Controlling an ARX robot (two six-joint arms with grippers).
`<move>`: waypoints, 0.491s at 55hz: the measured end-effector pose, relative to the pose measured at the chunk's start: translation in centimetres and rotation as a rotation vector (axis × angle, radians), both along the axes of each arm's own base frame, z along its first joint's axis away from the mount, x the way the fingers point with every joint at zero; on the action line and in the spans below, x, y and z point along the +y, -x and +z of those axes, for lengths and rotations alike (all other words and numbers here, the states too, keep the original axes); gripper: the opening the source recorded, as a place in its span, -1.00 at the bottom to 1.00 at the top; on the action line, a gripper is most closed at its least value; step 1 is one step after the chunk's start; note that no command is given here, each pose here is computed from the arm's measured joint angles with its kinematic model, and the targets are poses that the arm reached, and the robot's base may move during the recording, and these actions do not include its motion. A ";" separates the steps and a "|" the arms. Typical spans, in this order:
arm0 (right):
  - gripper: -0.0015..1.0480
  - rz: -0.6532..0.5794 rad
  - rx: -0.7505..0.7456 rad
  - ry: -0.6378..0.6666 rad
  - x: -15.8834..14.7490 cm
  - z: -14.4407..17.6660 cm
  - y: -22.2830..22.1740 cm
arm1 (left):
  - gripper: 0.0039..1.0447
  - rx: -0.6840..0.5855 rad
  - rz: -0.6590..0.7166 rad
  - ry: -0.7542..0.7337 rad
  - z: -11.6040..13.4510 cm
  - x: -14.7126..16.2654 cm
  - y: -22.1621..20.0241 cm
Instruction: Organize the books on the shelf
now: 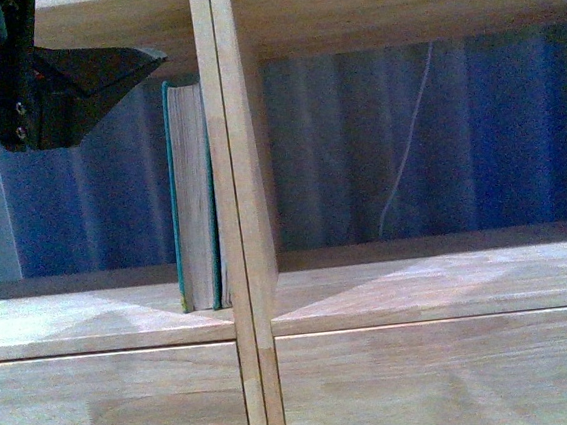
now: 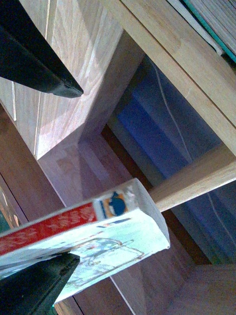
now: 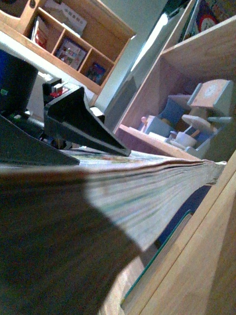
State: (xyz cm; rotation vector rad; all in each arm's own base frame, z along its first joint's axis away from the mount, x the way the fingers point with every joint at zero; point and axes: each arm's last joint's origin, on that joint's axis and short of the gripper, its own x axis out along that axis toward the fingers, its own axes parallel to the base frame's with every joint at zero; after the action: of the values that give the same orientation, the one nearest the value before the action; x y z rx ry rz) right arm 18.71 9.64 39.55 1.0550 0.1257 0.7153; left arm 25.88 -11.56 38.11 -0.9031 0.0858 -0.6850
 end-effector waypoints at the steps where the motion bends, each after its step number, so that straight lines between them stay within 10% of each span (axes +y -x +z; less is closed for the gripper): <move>1: -0.86 0.003 0.003 0.001 0.1 -0.1 0.0 | 0.86 -0.001 -0.001 -0.003 0.0 -0.1 0.0; 12: -0.86 0.020 0.009 0.004 0.4 -0.4 0.1 | 0.83 -0.004 -0.004 -0.021 -0.2 -0.4 -0.1; 27: -0.86 0.026 0.019 0.010 0.5 -0.5 0.2 | 0.09 -0.021 0.045 -0.043 -0.1 -0.4 -0.2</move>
State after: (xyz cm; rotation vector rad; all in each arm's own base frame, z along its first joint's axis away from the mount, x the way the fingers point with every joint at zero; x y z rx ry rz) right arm 18.53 10.14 39.09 1.0527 0.1594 0.7270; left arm 26.03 -11.96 38.03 -0.8541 0.0616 -0.6483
